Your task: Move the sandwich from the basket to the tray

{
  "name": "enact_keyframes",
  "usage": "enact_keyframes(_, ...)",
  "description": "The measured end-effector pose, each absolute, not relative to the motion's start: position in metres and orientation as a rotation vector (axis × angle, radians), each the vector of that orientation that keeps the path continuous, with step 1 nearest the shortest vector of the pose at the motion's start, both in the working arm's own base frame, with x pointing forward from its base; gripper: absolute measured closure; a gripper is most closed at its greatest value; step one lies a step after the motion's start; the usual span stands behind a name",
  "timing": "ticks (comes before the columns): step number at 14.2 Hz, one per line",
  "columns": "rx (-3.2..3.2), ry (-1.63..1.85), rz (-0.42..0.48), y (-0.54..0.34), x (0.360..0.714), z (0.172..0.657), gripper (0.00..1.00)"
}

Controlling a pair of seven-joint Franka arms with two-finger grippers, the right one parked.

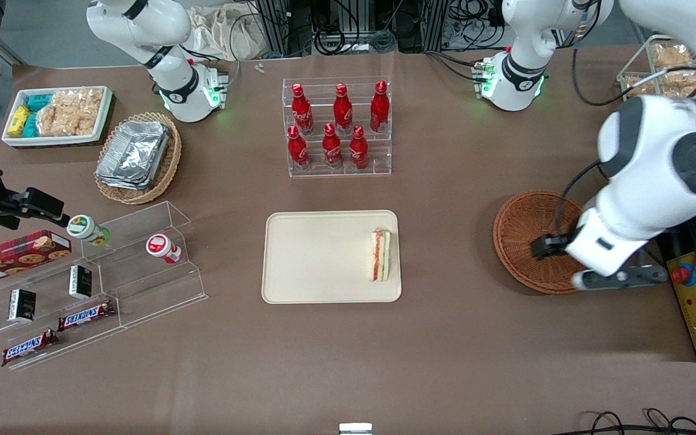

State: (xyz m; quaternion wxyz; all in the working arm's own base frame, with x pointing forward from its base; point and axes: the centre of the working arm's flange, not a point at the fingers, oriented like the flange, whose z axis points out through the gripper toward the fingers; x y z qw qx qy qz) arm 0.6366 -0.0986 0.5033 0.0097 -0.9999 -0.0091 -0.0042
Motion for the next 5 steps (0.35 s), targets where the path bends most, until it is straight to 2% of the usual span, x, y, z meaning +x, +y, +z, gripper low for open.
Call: enact_keyframes(5,-3.111,0.181,0.045,-0.017,0.626,0.512,0.0)
